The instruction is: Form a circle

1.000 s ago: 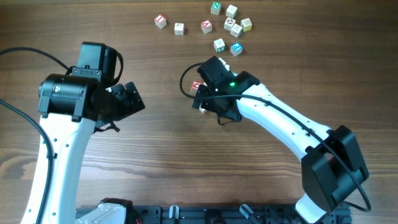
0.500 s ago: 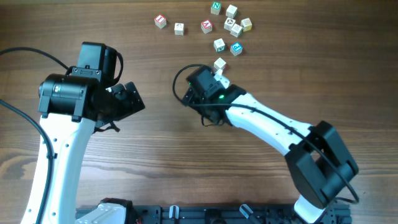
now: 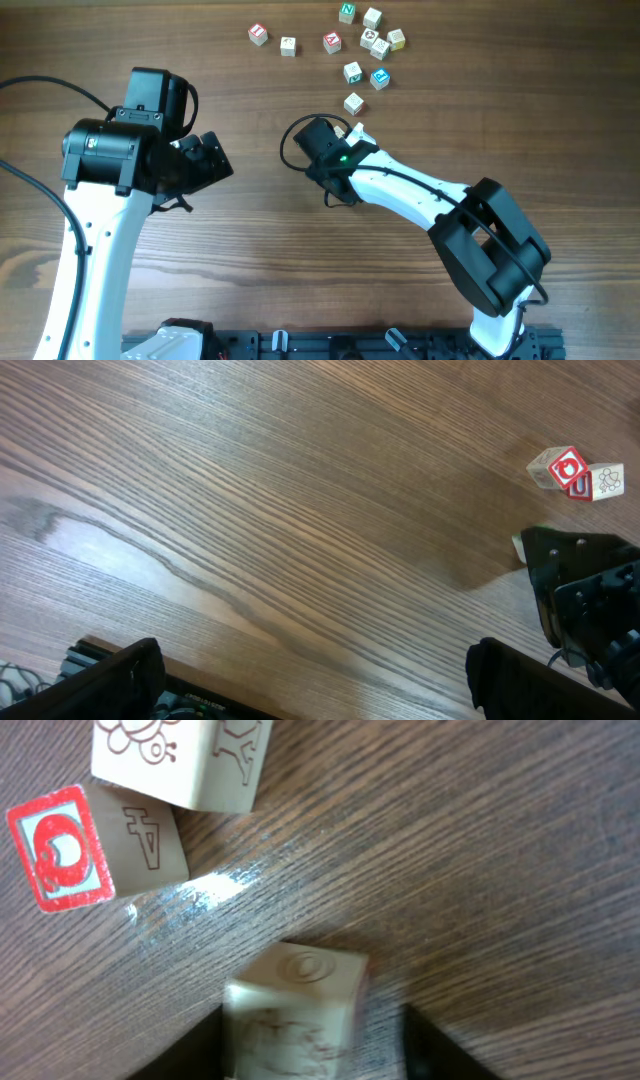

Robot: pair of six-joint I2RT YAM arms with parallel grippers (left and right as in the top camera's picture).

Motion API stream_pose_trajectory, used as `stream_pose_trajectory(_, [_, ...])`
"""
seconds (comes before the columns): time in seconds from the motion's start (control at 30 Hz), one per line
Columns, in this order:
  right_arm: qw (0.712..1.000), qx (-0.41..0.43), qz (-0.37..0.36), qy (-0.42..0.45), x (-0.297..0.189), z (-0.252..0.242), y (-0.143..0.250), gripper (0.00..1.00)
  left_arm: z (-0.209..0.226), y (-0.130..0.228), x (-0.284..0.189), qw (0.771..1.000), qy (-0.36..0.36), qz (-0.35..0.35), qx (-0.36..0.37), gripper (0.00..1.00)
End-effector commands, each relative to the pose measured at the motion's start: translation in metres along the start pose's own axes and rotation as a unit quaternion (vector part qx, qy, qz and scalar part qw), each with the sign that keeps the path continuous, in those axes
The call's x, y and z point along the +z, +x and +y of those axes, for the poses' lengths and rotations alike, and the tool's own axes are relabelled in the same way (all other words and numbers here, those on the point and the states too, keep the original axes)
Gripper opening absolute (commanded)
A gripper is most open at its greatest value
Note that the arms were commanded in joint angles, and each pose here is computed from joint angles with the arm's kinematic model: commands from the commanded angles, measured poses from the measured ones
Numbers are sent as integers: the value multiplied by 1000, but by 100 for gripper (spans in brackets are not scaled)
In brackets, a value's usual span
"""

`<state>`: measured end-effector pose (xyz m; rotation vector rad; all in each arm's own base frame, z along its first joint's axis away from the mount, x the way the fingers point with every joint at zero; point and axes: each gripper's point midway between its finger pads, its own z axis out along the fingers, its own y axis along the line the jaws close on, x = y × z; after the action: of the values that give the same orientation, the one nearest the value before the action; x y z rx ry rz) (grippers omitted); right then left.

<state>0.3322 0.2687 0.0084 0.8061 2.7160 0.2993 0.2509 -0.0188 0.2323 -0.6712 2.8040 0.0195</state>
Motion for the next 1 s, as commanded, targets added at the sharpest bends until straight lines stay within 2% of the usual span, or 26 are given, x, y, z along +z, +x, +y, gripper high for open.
stream_pose_trajectory(0.0, [999, -46, -1, 13, 7, -7, 1, 37, 3, -2, -2, 1000, -5, -8, -9, 100])
stream_pose_trajectory(0.17, [988, -153, -2, 9, 6, -4, -1, 34, 3, -2, -2, 1000, -4, -8, -9, 100])
stream_pose_trajectory(0.3, [959, -284, -5, 5, 5, 0, -2, 33, 3, -2, -2, 1000, -4, -8, -9, 100])
stream_pose_trajectory(0.33, [956, -294, -8, 5, 5, 0, -3, 34, 3, -2, -2, 1000, -4, -8, -9, 100])
stream_pose_trajectory(0.57, [943, -330, -37, -32, 4, 22, -11, 33, 3, -2, -2, 1000, -4, -8, -9, 100])
stream_pose_trajectory(0.8, [939, -339, -51, -19, 4, 19, -18, 32, 3, -2, -2, 1000, -4, -8, -9, 100])
stream_pose_trajectory(0.9, [944, -327, -51, -16, 5, 16, -24, 31, 3, -2, -2, 1000, -4, -8, -9, 100])
stream_pose_trajectory(0.97, [960, -275, -48, -10, 6, 10, -30, 32, 3, -2, -2, 1000, -4, -8, -9, 100])
